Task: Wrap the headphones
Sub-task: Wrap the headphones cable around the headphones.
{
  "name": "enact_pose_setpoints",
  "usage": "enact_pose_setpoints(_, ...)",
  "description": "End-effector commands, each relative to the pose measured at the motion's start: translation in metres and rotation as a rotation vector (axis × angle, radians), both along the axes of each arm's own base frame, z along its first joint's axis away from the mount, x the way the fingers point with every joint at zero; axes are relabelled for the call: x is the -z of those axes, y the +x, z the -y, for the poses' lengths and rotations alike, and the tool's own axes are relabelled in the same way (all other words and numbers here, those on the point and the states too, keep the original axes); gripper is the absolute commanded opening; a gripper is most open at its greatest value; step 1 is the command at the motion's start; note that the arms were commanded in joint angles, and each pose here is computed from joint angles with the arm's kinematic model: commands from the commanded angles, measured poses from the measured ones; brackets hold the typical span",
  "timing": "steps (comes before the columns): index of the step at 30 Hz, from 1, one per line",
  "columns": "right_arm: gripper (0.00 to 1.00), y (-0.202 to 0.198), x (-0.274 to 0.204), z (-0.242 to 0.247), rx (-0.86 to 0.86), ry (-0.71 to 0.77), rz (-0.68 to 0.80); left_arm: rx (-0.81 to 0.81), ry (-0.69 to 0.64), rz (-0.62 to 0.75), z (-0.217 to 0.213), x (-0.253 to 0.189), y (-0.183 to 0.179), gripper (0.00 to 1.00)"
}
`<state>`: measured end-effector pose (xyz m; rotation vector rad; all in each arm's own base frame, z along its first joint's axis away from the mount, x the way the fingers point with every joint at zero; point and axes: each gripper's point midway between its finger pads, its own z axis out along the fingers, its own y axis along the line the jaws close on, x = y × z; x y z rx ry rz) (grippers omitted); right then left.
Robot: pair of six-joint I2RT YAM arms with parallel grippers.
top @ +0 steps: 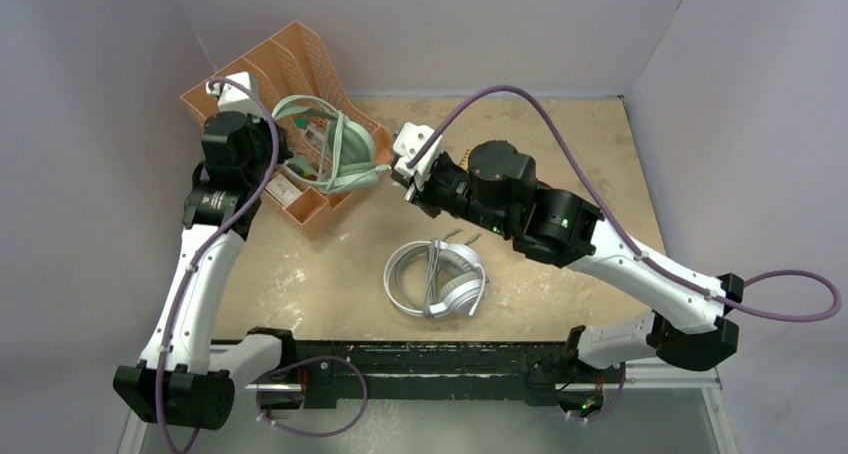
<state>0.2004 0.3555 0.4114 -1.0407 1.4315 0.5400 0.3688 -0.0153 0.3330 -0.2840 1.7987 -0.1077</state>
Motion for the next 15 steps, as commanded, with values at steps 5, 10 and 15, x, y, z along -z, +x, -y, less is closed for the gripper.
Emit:
enact_pose_setpoints(5, 0.0, 0.094, -0.036, 0.058, 0.16, -0.1, 0.229, 0.456, -0.126, 0.074, 0.079, -0.031, -0.057, 0.0)
enact_pose_setpoints(10, 0.0, 0.127, -0.031, 0.056, 0.071, -0.132, 0.235, 0.655, -0.229, 0.113, 0.112, -0.045, -0.092, 0.0)
enact_pose_setpoints(15, 0.06, 0.143, -0.017, 0.053, -0.063, -0.1, 0.149, 0.814, -0.285, 0.176, 0.134, -0.07, -0.125, 0.0)
